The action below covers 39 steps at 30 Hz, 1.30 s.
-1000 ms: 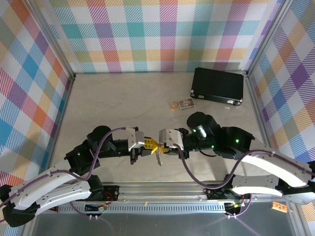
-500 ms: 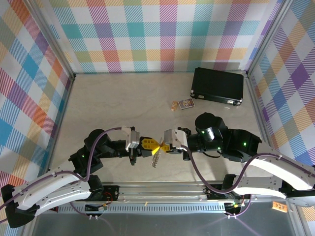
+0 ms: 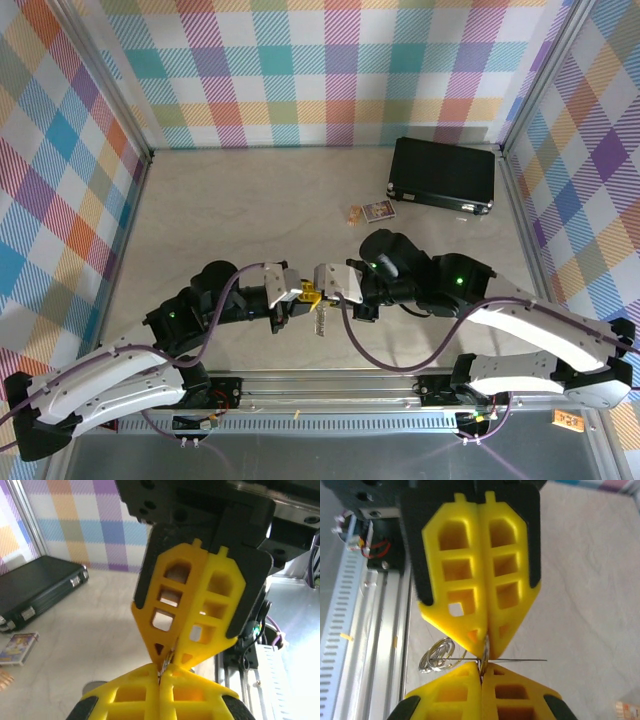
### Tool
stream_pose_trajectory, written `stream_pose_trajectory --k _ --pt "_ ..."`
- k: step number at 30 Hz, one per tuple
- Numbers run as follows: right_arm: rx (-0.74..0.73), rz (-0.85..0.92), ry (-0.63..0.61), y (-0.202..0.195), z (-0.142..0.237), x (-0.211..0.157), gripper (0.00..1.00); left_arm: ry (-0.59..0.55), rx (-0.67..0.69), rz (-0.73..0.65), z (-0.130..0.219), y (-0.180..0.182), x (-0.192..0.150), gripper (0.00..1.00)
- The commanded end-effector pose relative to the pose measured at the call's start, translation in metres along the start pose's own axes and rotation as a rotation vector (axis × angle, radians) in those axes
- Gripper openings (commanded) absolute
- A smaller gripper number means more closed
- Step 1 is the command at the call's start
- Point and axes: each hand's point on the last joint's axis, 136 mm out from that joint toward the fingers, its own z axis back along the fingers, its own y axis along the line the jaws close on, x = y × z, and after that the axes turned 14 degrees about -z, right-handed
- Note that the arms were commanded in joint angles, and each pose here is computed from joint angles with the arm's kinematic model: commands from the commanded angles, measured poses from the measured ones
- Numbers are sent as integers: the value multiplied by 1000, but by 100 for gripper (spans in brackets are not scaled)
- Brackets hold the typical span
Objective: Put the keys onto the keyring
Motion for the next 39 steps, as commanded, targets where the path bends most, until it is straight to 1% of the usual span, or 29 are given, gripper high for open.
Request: stream_pose_trajectory --k 1,7,12,14,18,22,26,31,33,35,38,39 --pt "67 44 -71 14 4 23 0 -50 43 -38 0 12 22 0" --pt "102 8 -109 20 10 24 0 -133 47 -18 6 10 35 0" --pt "133 -41 -184 25 21 27 0 -233 69 4 19 10 51 0" --pt "151 -56 -239 26 29 31 0 -278 63 7 26 9 61 0" --pt "169 -88 -298 25 39 35 0 -343 45 14 34 5 75 0" --pt "193 -88 -326 28 41 36 6 -366 27 17 38 1 79 0" --pt "194 -92 -325 27 38 34 14 -382 18 21 40 -1 80 0" --pt "203 -84 -334 27 36 37 14 -412 2 36 41 -4 81 0" --pt "209 -79 -335 28 35 37 12 -437 1 45 42 -5 82 0" --pt "214 -71 -343 29 36 38 6 -451 -4 54 43 -6 81 0" --pt "221 -53 -341 31 36 38 0 -417 4 66 39 -5 72 0" --pt "217 -47 -336 30 36 37 0 -399 14 65 37 -4 69 0"
